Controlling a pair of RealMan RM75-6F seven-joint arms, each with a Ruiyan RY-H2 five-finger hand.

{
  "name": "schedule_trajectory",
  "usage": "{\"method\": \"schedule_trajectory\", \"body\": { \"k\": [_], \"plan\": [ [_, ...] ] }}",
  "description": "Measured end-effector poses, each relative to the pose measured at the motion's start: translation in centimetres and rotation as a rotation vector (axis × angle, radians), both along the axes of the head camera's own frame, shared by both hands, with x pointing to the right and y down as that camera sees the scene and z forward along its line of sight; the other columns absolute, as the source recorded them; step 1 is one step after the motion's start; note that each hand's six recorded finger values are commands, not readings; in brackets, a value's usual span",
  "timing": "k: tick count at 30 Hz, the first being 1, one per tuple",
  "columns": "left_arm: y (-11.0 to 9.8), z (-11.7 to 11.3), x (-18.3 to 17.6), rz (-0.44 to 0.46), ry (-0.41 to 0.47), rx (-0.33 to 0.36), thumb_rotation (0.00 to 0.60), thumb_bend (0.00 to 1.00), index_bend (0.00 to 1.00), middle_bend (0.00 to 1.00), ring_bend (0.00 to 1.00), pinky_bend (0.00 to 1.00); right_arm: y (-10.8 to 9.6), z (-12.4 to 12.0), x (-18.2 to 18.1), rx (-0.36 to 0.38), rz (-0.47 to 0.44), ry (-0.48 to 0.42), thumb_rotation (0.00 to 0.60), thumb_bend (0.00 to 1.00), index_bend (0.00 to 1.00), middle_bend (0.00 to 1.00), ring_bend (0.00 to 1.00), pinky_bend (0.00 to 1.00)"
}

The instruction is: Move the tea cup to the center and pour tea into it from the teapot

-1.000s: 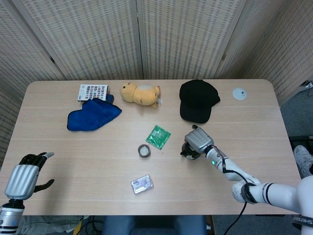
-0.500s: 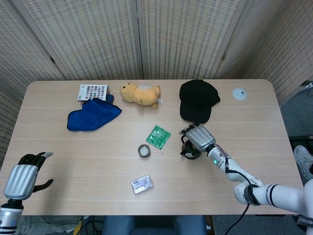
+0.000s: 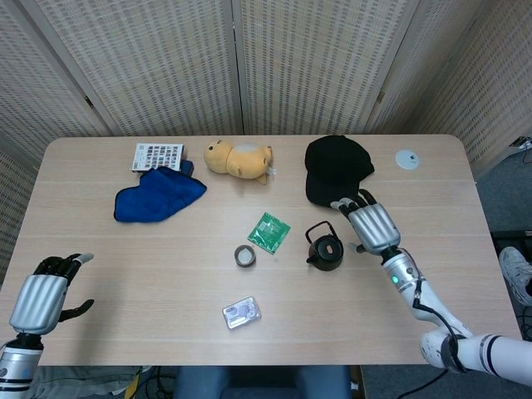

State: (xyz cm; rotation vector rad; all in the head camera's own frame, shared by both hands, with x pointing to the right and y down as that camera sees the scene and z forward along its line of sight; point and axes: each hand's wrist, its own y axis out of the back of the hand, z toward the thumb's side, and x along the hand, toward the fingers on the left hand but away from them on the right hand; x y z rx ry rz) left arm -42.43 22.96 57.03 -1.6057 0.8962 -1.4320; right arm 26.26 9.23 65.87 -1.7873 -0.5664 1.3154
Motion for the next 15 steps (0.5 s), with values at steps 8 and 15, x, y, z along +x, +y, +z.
{"method": "schedule_trajectory", "body": {
  "k": [8, 15],
  "plan": [
    [-0.4, 0.3, -0.2, -0.029, 0.004, 0.012, 0.600, 0.15, 0.23, 0.26, 0.32, 0.21, 2.3, -3.4, 5.4, 0.090, 0.120, -0.017, 0.600, 0.00, 0.18, 0.19, 0.11, 0.11],
    [-0.3, 0.3, -0.2, -0.037, -0.004, 0.014, 0.600, 0.15, 0.23, 0.26, 0.32, 0.21, 5.4, -5.4, 9.1, 0.115, 0.186, -0.019, 0.600, 0.00, 0.16, 0.17, 0.10, 0.11]
  ]
}}
